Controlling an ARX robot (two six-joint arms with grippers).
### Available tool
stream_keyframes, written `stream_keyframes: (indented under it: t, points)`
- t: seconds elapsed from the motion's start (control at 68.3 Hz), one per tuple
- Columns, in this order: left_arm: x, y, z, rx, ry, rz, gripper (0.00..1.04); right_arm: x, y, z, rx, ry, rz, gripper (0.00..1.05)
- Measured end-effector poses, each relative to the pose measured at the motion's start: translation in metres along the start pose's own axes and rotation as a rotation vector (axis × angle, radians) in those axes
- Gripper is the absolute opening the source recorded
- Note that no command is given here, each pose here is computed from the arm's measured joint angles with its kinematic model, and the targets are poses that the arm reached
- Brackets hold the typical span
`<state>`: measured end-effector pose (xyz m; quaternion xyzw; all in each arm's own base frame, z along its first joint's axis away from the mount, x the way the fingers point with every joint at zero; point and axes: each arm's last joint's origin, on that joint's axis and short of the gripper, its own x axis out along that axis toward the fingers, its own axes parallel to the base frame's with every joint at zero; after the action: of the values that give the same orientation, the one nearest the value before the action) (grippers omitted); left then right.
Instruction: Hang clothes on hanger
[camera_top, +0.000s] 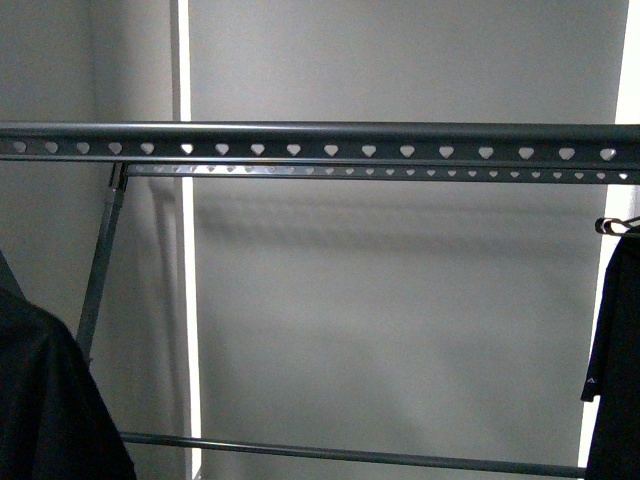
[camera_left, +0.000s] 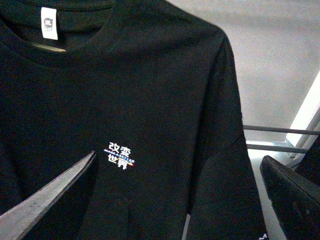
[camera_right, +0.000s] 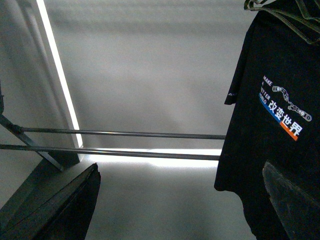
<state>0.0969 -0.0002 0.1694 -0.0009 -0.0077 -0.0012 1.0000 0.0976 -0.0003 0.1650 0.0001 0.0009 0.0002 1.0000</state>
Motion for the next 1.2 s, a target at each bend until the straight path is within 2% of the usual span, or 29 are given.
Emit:
stream_keyframes:
  t: [0.307, 0.395, 0.483, 0.673, 0.776, 0.966, 1.024, 1.2]
  points:
    - [0.000, 0.000, 0.000, -0.001, 0.001, -0.003, 0.98, 0.000, 0.000, 0.000, 0.000, 0.000, 0.000, 0.97]
    - [0.003, 0.000, -0.001, -0.015, 0.090, -0.076, 0.98, 0.000, 0.000, 0.000, 0.000, 0.000, 0.000, 0.97]
    - [0.014, 0.000, 0.010, -0.029, 0.117, 0.024, 0.98, 0.000, 0.000, 0.000, 0.000, 0.000, 0.000, 0.97]
    - [0.064, -0.003, 0.074, -0.191, 0.038, 0.320, 0.98, 0.000, 0.000, 0.000, 0.000, 0.000, -0.002, 0.97]
    - [0.111, -0.010, 0.095, -0.335, 0.054, 0.374, 0.98, 0.000, 0.000, 0.000, 0.000, 0.000, -0.002, 0.97]
    - [0.187, -0.012, 0.100, -0.639, 0.236, 0.479, 0.98, 0.000, 0.000, 0.000, 0.000, 0.000, -0.002, 0.97]
    - [0.205, -0.011, 0.104, -0.725, 0.213, 0.517, 0.98, 0.000, 0.000, 0.000, 0.000, 0.000, -0.002, 0.97]
    - [0.234, -0.009, 0.120, -0.812, 0.153, 0.541, 0.98, 0.000, 0.000, 0.000, 0.000, 0.000, -0.002, 0.97]
